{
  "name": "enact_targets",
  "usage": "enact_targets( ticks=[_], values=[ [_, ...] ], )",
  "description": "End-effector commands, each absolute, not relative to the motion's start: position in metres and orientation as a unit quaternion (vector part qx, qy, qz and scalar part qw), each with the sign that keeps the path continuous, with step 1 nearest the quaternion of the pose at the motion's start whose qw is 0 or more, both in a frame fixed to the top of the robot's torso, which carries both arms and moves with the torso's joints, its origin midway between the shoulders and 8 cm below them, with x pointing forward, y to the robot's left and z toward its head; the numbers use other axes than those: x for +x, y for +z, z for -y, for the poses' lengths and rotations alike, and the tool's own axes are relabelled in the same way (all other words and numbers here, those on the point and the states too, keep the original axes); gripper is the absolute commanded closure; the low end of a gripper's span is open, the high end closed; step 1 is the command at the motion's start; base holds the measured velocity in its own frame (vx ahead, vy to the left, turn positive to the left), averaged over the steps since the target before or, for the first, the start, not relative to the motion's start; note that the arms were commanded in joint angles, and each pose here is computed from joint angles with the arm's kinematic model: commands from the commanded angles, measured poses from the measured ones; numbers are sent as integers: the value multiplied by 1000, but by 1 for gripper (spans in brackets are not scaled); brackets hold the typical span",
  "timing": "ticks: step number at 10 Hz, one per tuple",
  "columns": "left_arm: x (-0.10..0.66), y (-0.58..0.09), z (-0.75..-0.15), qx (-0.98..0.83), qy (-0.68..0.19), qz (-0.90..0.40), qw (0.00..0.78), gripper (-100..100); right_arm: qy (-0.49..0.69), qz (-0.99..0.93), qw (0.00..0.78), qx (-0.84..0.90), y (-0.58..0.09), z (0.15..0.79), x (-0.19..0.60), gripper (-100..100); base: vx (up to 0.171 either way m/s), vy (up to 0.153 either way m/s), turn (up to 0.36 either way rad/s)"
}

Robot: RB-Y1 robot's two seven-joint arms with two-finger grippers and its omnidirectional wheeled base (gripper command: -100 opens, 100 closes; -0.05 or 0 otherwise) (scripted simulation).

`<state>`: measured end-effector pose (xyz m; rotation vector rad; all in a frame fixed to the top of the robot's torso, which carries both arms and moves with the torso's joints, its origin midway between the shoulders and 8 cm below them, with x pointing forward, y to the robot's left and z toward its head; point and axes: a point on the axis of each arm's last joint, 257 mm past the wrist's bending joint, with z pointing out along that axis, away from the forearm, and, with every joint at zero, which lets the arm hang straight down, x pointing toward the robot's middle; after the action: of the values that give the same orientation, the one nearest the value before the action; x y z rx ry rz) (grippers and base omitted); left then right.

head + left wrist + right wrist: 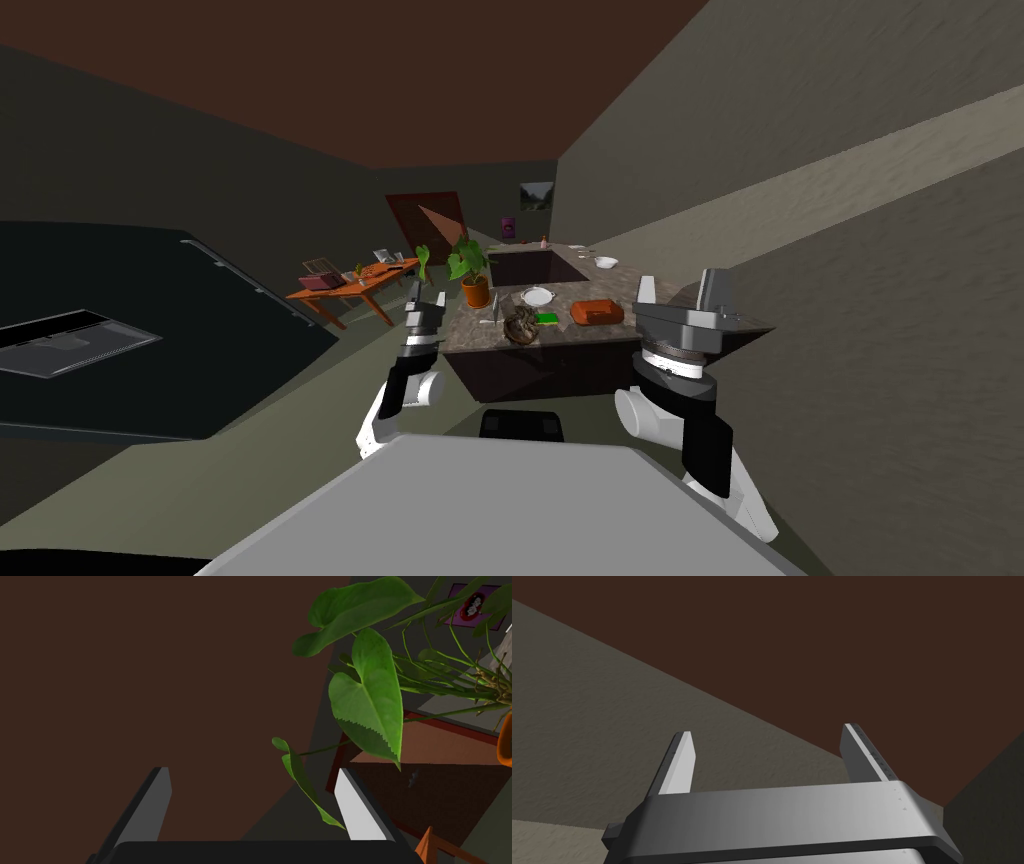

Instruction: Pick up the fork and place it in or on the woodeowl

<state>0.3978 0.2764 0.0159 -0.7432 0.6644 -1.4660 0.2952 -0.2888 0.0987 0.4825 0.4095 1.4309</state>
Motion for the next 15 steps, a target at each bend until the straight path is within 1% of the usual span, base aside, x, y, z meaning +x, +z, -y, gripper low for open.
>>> enact_targets(
  ticks=[1, 8, 15],
  values=[
    [409, 4, -276, -338, -634, -308, 624, -100, 645, -184, 709, 217, 99, 289, 295, 0, 11, -11, 17],
    [475, -48, -272, -383, -597, -393, 585, -100, 645, -184, 709, 217, 99, 289, 295, 0, 9, -11, 26],
    [529, -110, -283, -439, -537, -467, 548, -100, 645, -184, 709, 217, 99, 289, 295, 0, 9, -16, 13]
  ],
)
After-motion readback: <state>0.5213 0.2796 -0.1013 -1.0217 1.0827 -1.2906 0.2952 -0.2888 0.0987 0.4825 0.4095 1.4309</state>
